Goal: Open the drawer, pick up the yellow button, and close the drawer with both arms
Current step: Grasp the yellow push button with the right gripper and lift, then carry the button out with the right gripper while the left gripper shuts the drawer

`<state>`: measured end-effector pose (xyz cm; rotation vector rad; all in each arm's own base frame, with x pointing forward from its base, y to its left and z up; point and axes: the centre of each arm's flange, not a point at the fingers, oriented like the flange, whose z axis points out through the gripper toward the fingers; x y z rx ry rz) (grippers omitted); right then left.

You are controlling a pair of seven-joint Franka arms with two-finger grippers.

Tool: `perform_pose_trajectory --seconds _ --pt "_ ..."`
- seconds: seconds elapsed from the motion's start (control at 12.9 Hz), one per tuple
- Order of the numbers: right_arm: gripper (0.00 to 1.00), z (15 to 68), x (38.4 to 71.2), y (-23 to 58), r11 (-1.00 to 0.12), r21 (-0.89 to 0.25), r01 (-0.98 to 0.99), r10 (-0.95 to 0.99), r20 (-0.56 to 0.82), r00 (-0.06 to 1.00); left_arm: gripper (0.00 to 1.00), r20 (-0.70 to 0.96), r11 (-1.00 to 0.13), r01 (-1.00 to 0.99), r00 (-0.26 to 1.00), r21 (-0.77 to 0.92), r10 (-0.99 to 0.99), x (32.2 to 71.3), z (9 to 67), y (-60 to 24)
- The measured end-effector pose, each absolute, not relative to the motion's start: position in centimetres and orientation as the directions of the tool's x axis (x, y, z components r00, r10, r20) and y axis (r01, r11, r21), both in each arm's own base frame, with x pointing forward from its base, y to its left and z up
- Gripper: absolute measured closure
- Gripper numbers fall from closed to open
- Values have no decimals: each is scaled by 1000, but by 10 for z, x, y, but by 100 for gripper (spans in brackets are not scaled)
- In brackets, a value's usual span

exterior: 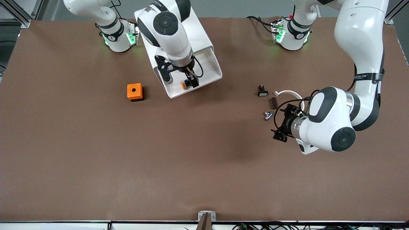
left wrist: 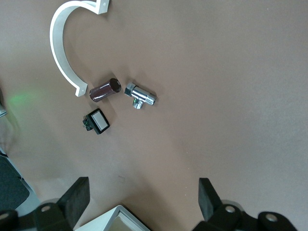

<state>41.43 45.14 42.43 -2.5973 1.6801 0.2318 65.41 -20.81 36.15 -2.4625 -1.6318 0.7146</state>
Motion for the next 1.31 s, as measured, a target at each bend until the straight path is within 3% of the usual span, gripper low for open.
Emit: perform_pose_trajectory --seconds 0.15,0.31,0.39,0.46,0.7,1.0,1.31 --pt "5 421 412 454 -417 53 -907 -902 -144 407 0 -345 -485 818 379 -310 859 652 362 -217" --pt "24 421 412 454 -417 53 -908 -902 -144 406 1 -389 -618 746 507 -248 769 651 362 -221" --pt "24 421 412 454 -417 52 -908 -902 -144 406 0 -403 -665 714 553 -222 729 651 362 -221" --pt "32 421 413 454 -417 48 -908 -902 -144 407 0 -409 -692 694 583 -199 702 652 362 -221" --pt "68 424 415 455 -426 26 -904 -896 -148 418 0 -414 -741 659 642 -132 645 653 366 -236" --pt "67 441 427 451 -454 0 -891 -881 -151 449 0 -417 -766 637 677 -81 607 648 373 -262" --pt "67 488 469 410 -541 1 -841 -832 -149 535 0 -367 -805 592 739 -47 565 640 378 -294"
